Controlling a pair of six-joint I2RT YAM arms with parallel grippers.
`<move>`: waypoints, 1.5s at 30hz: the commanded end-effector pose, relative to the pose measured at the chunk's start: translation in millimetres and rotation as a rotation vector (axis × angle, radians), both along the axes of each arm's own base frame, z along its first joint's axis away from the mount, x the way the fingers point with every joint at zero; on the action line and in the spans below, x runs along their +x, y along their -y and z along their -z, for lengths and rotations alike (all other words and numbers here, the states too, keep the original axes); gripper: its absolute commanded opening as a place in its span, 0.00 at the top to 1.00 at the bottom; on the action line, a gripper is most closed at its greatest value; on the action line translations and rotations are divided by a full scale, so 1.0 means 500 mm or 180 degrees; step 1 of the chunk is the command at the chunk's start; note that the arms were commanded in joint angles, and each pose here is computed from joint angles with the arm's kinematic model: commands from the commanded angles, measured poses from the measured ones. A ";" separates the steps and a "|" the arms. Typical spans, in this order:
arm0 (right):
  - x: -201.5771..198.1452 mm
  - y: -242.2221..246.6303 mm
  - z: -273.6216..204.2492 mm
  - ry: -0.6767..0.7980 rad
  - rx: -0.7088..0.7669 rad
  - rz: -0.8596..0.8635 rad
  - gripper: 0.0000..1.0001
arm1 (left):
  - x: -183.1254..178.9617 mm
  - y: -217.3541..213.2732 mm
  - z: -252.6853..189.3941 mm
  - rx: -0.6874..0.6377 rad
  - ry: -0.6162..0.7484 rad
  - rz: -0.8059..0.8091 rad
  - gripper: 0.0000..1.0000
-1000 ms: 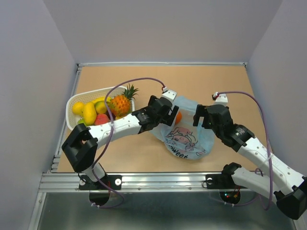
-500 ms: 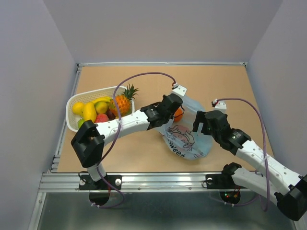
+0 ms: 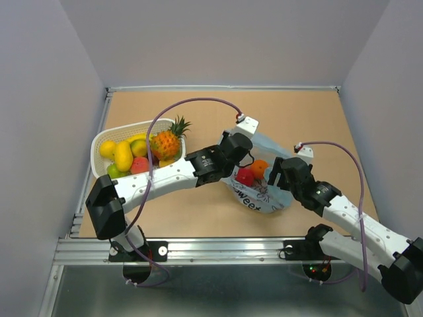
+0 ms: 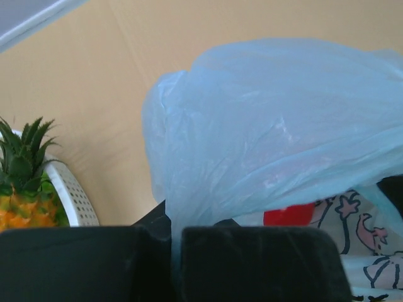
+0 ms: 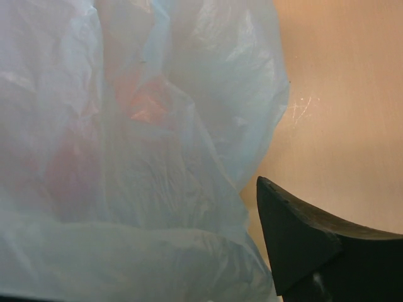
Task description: Untie the knot of the plastic bag and take out the fruit
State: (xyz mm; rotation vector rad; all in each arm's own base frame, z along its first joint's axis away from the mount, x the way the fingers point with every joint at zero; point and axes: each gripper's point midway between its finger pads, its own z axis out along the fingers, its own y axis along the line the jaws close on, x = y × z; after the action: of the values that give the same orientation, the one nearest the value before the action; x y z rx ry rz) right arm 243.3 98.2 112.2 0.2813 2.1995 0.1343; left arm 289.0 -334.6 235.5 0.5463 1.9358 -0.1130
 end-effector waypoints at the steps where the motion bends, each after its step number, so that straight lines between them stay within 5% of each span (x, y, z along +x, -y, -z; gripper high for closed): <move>1: 0.015 0.013 -0.004 0.0151 0.0016 0.0180 0.22 | -0.002 -0.044 0.094 0.0102 -0.0202 -0.0319 1.00; 7: 0.011 0.018 0.015 0.0077 -0.0031 0.0211 0.41 | -0.007 -0.090 0.185 0.0095 -0.0447 -0.0648 0.95; 12: 0.010 0.020 0.027 0.0031 -0.0075 0.0230 0.70 | 0.001 -0.114 0.174 -0.0008 -0.0440 -0.0848 0.66; 15: 0.010 0.019 0.027 0.0025 -0.0059 0.0225 0.85 | 0.000 -0.105 0.139 -0.0154 -0.0430 -0.0792 0.29; 20: 0.008 0.019 0.026 0.0029 -0.0056 0.0213 0.97 | -0.024 -0.087 0.066 -0.0552 -0.0445 -0.0606 0.10; 31: 0.009 0.013 0.027 0.0018 -0.0037 0.0172 0.99 | -0.139 -0.026 -0.037 -0.1224 -0.0533 -0.0185 0.14; 37: 0.008 0.007 0.025 0.0020 0.0006 0.0130 0.99 | -0.168 0.059 0.044 -0.1012 -0.0676 -0.0076 0.13; 45: 0.005 0.001 0.014 0.0075 0.0097 0.0083 0.99 | -0.107 0.102 0.115 -0.0552 -0.0245 -0.0233 0.02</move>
State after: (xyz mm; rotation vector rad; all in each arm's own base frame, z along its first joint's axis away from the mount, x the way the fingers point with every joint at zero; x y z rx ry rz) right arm 240.8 94.2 98.5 0.3136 2.2158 0.1095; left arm 211.9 -373.5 142.3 0.4356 2.1313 -0.2765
